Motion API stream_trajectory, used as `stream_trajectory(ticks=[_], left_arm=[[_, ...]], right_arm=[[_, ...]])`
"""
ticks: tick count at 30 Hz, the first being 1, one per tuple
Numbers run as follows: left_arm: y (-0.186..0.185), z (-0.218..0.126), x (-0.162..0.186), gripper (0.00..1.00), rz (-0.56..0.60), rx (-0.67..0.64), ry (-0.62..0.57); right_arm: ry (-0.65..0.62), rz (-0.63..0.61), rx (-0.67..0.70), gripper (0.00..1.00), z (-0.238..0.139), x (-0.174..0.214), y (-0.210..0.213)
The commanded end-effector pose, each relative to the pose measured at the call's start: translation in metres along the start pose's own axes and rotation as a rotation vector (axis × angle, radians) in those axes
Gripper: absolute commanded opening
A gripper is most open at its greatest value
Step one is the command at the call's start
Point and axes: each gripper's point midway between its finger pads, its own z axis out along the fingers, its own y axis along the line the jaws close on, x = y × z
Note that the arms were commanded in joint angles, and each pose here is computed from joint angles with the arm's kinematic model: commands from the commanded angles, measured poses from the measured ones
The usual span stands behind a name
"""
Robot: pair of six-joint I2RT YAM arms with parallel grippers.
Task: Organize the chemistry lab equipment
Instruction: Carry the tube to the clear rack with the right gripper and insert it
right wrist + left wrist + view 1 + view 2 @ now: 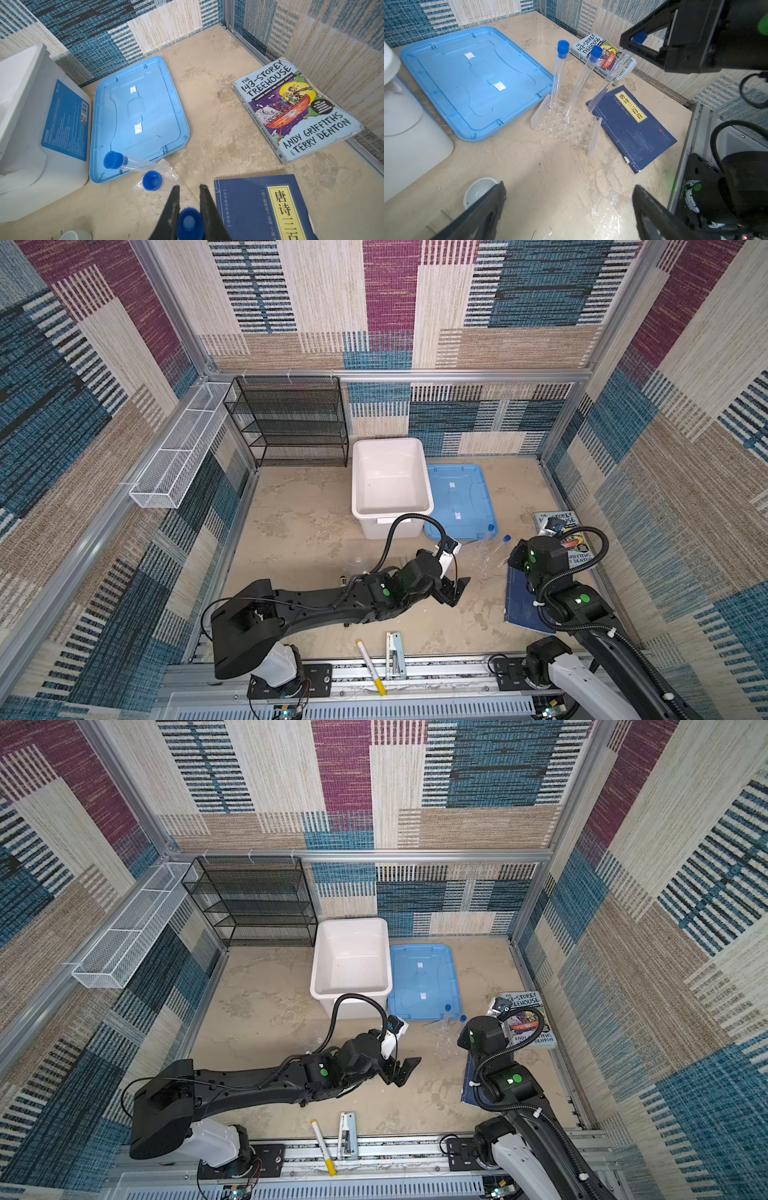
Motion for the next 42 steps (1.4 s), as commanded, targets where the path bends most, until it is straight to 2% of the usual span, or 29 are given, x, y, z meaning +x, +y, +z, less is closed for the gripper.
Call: stream_trajectory(ticks=[1, 32, 42], left_arm=[[-0.004, 0.0, -0.003, 0.97, 0.017, 0.018, -0.003], [0.0, 0.003, 0.001, 0.97, 0.001, 0.014, -0.002], [0.001, 0.005, 0.003, 0.97, -0.012, 0.017, 0.002]], right_arm=[[-0.045, 0.028, -0.024, 0.13, 0.0, -0.009, 0.005], [0.005, -0.002, -0.026, 0.13, 0.013, 0.01, 0.009], [0.028, -0.011, -0.032, 0.18, 0.017, 0.018, 0.012]])
